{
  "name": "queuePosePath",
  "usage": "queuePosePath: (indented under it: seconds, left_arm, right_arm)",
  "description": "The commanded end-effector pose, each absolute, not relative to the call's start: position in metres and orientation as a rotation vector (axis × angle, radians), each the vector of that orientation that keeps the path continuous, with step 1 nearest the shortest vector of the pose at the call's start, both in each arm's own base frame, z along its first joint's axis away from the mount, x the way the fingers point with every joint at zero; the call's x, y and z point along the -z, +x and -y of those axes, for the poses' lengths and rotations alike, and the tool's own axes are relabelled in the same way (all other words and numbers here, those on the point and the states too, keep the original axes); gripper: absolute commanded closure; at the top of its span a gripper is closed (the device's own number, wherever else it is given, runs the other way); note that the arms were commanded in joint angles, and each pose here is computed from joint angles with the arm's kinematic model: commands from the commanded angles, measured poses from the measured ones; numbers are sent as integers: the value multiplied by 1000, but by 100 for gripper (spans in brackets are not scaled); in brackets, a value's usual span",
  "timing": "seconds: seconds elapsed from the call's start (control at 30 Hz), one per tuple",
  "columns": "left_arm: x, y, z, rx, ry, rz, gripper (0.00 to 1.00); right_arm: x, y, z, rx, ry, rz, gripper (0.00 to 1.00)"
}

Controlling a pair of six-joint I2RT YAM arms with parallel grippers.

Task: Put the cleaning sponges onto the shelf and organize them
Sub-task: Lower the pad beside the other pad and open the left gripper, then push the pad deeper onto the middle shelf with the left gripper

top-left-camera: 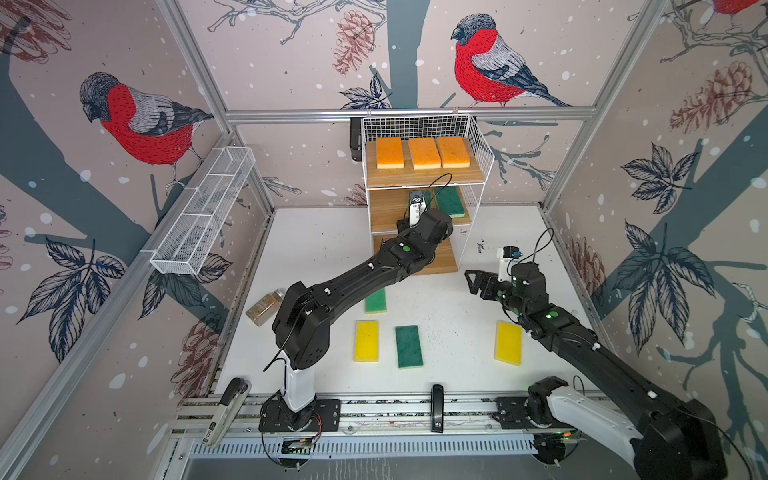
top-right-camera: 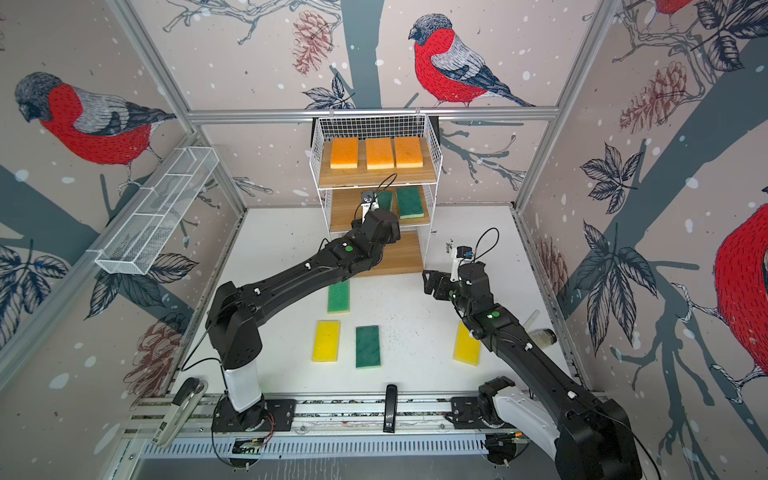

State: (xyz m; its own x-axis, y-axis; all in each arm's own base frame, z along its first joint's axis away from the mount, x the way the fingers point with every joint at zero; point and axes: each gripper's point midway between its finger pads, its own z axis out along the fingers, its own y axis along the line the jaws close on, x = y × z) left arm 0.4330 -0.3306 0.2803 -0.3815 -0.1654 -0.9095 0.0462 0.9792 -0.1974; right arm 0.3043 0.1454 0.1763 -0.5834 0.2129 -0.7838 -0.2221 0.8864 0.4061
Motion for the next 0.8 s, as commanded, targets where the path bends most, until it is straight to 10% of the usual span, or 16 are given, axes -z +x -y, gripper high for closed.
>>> queuePosePath:
  seconds: [0.0,0.77]
  left_arm:
    - [-291,430,337,287,-54,-1937,17]
    - [-315,401,315,418,-21,-1890,20]
  right_arm:
    - [-183,305,-148,-611,-7,-2095,10]
    - [-191,300,-147,-627,-1,-2084,10]
